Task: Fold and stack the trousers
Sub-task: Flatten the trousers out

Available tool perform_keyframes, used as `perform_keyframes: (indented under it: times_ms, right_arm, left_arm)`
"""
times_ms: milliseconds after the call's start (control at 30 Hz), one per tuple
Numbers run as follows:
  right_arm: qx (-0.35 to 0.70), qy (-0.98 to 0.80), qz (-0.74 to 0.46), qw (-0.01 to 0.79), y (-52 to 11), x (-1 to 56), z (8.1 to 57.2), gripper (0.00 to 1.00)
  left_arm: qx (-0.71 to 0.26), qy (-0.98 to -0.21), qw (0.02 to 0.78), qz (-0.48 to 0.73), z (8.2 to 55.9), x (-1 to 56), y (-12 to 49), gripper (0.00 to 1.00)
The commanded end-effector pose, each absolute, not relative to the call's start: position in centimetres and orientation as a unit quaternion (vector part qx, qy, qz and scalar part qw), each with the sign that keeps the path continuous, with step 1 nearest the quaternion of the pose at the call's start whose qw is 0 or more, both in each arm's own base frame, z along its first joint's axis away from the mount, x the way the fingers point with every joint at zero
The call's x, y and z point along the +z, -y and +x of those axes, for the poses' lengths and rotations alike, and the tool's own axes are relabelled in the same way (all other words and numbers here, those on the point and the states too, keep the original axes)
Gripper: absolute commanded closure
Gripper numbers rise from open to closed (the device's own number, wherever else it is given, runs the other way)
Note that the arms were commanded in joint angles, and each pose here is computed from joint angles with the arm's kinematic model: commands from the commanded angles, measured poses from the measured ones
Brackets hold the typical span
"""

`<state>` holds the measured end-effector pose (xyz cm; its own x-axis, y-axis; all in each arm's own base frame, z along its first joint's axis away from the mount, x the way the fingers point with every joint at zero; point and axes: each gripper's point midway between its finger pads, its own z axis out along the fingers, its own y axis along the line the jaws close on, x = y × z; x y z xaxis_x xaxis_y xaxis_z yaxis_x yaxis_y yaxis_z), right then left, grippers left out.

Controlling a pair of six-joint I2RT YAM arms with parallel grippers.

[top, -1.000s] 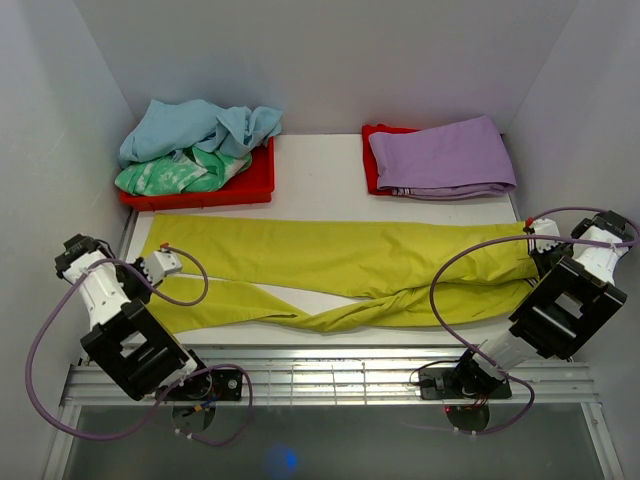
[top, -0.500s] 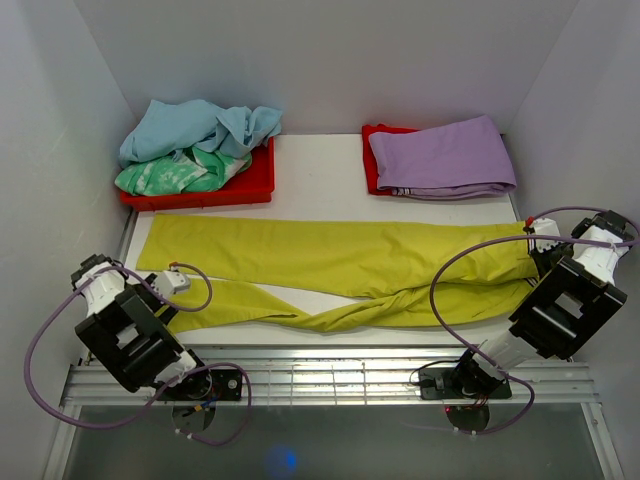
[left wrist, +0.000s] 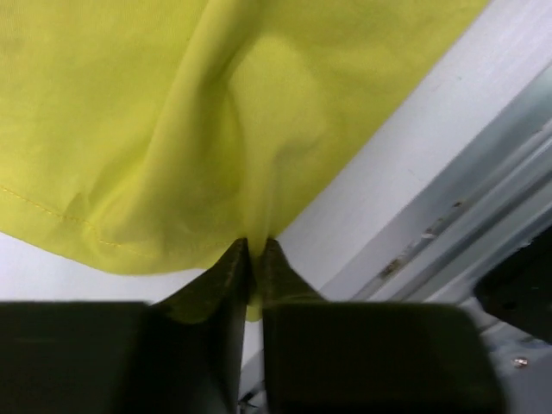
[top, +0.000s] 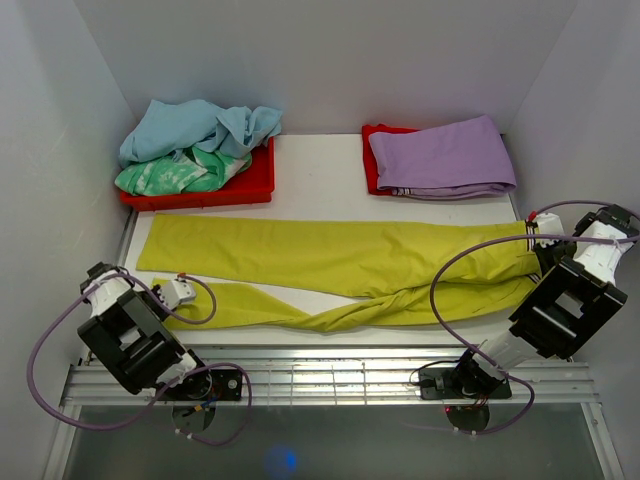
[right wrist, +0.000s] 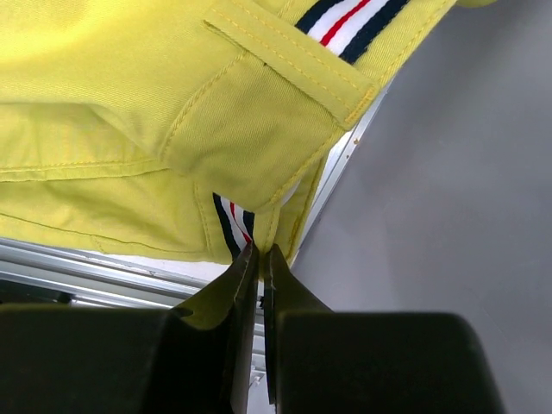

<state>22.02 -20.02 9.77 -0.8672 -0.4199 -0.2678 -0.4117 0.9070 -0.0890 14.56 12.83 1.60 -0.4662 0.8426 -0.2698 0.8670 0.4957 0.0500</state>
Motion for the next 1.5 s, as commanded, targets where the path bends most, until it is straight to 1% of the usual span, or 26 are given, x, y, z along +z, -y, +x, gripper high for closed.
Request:
perform_keyframes:
  times_ms: [0,33,67,100,167,200,233,300,367,433,633,700,800,933,967,1000,1067,1100,1167,1200,1267,1300,1333,1367,1433,1467]
  right_arm:
    - [-0.032,-0.960,-0.227,0.157,20.7,11.2,22.9,0.92]
    - [-0.033,-0.960,-0.229,0.157,20.7,11.1,22.8,0.92]
    - [-0.031,-0.960,-0.230,0.155,20.5,10.8,22.6,0.92]
    - [-0.034,-0.959,-0.231,0.158,20.5,10.8,22.7,0.92]
    - [-0.033,-0.959,-0.232,0.158,20.4,10.7,22.6,0.92]
    - [-0.031,-0.959,-0.234,0.157,20.4,10.5,22.5,0.92]
    - [-0.032,-0.958,-0.236,0.157,20.4,10.5,22.6,0.92]
    - [-0.034,-0.957,-0.240,0.157,20.5,10.5,22.6,0.92]
    - [-0.040,-0.957,-0.243,0.155,20.7,10.5,22.5,0.92]
    - [-0.043,-0.956,-0.247,0.151,20.8,10.3,22.4,0.92]
    - [-0.083,-0.951,-0.256,0.153,22.4,9.6,22.4,0.92]
    - [-0.093,-0.948,-0.262,0.151,22.9,9.1,22.4,0.92]
    - [-0.089,-0.950,-0.261,0.147,22.8,8.2,22.2,0.92]
    - [-0.074,-0.956,-0.250,0.136,22.4,7.4,22.1,0.92]
    - [-0.071,-0.956,-0.249,0.135,22.3,7.3,22.1,0.92]
    - [-0.070,-0.957,-0.248,0.132,22.4,7.2,22.1,0.92]
    - [-0.072,-0.958,-0.248,0.126,22.5,7.3,22.0,0.92]
    - [-0.073,-0.958,-0.249,0.124,22.5,7.3,21.9,0.92]
    - [-0.075,-0.958,-0.251,0.121,22.6,7.2,21.9,0.92]
    - [-0.077,-0.957,-0.251,0.120,22.7,7.4,21.9,0.92]
    - [-0.075,-0.958,-0.251,0.117,22.6,7.3,21.9,0.92]
    - [-0.076,-0.958,-0.250,0.115,22.7,7.4,21.9,0.92]
    - [-0.074,-0.959,-0.250,0.114,22.6,7.3,21.9,0.92]
    - [-0.071,-0.959,-0.249,0.112,22.4,7.2,21.8,0.92]
    - [-0.070,-0.960,-0.248,0.112,22.4,7.2,21.8,0.92]
    - [-0.069,-0.960,-0.248,0.112,22.3,7.2,21.7,0.92]
  left_arm:
    - [-0.077,-0.852,0.128,0.502,13.3,2.9,-11.5,0.88]
    - [-0.079,-0.853,0.150,0.493,14.1,4.2,-11.2,0.97]
    - [-0.055,-0.855,0.167,0.487,15.8,6.8,-12.4,1.00]
    - [-0.086,-0.865,0.167,0.464,15.2,8.2,-11.3,1.00]
    - [-0.105,-0.878,0.180,0.431,16.0,10.5,-11.3,1.00]
    - [-0.082,-0.890,0.186,0.407,17.0,12.1,-12.4,1.00]
    - [-0.068,-0.897,0.185,0.397,16.8,12.6,-12.7,1.00]
    - [-0.047,-0.900,0.165,0.401,15.6,12.7,-13.4,1.00]
    - [-0.035,-0.912,0.157,0.377,14.8,13.0,-13.7,1.00]
    - [-0.032,-0.932,0.159,0.324,14.5,13.4,-14.2,1.00]
    - [-0.090,-0.978,0.128,0.141,13.3,11.9,-16.6,1.00]
    - [-0.111,-0.981,0.110,0.112,13.1,11.0,-16.9,1.00]
    - [-0.130,-0.980,0.092,0.117,13.2,10.0,-16.2,1.00]
    - [-0.183,-0.975,0.075,0.101,18.3,9.1,-14.5,1.00]
    - [-0.196,-0.972,0.092,0.094,20.1,9.3,-14.2,1.00]
    - [-0.185,-0.972,0.117,0.092,22.5,10.5,-15.0,1.00]
    - [-0.212,-0.968,0.117,0.067,25.7,10.1,-14.2,1.00]
    - [-0.201,-0.967,0.134,0.080,28.2,11.1,-14.2,1.00]
    - [-0.209,-0.969,0.116,0.064,30.3,9.9,-13.8,0.94]
    - [-0.194,-0.971,0.120,0.075,32.1,9.5,-13.5,0.86]
    - [-0.193,-0.975,0.098,0.058,33.3,7.1,-13.3,0.73]
    - [-0.166,-0.978,0.104,0.068,34.8,6.2,-13.5,0.59]
    - [-0.159,-0.979,0.106,0.065,35.5,5.7,-13.7,0.50]
    - [-0.155,-0.980,0.111,0.063,36.1,5.4,-13.7,0.39]
    - [-0.130,-0.978,0.146,0.067,37.8,5.8,-14.7,0.30]
    - [-0.120,-0.977,0.161,0.078,38.2,6.3,-15.0,0.29]
